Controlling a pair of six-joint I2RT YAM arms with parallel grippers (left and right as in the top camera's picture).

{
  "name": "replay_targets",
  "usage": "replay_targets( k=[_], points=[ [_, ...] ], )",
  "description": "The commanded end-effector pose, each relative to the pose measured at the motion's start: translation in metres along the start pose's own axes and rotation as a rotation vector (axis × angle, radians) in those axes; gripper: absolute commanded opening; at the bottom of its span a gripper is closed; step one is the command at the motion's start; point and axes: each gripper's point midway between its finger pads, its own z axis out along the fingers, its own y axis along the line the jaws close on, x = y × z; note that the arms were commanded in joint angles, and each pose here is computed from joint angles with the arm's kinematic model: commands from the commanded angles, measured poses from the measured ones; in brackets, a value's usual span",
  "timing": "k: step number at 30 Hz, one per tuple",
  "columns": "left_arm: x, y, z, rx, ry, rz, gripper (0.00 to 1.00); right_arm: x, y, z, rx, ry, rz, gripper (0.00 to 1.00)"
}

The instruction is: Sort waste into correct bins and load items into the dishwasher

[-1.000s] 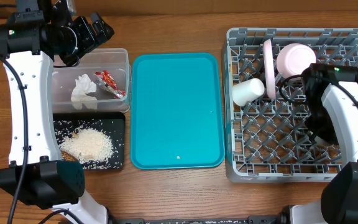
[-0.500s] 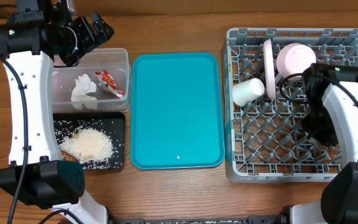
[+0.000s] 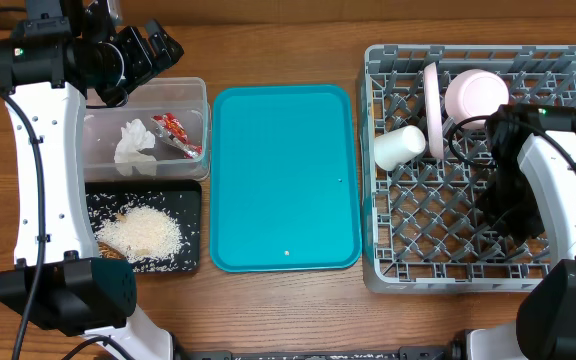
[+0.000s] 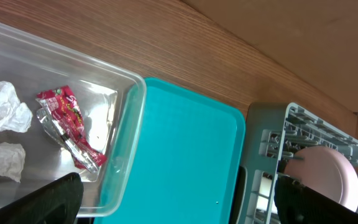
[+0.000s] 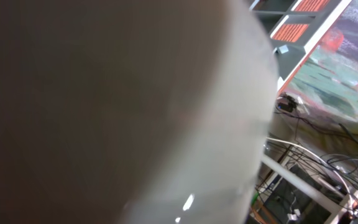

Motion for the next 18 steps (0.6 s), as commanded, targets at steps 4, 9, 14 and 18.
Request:
replay_targets(
  k=[4,9,14,18],
  points=[
    [-0.003,-0.004,-0.006,0.002,-0.018,0.039,1.00,0.005,0.001,-0.008,-0.049,-0.018,-0.043,0.28],
    [-0.003,-0.004,-0.006,0.002,-0.018,0.039,1.00,0.013,0.005,-0.021,-0.113,-0.063,-0.077,0.32],
    [-0.003,-0.004,-0.006,0.002,-0.018,0.039,1.00,0.035,0.032,-0.038,-0.280,-0.052,-0.186,0.33],
    [-0.003,-0.004,-0.006,0.002,-0.018,0.039,1.00,0.050,0.050,-0.049,-0.367,-0.046,-0.250,0.33]
  ],
)
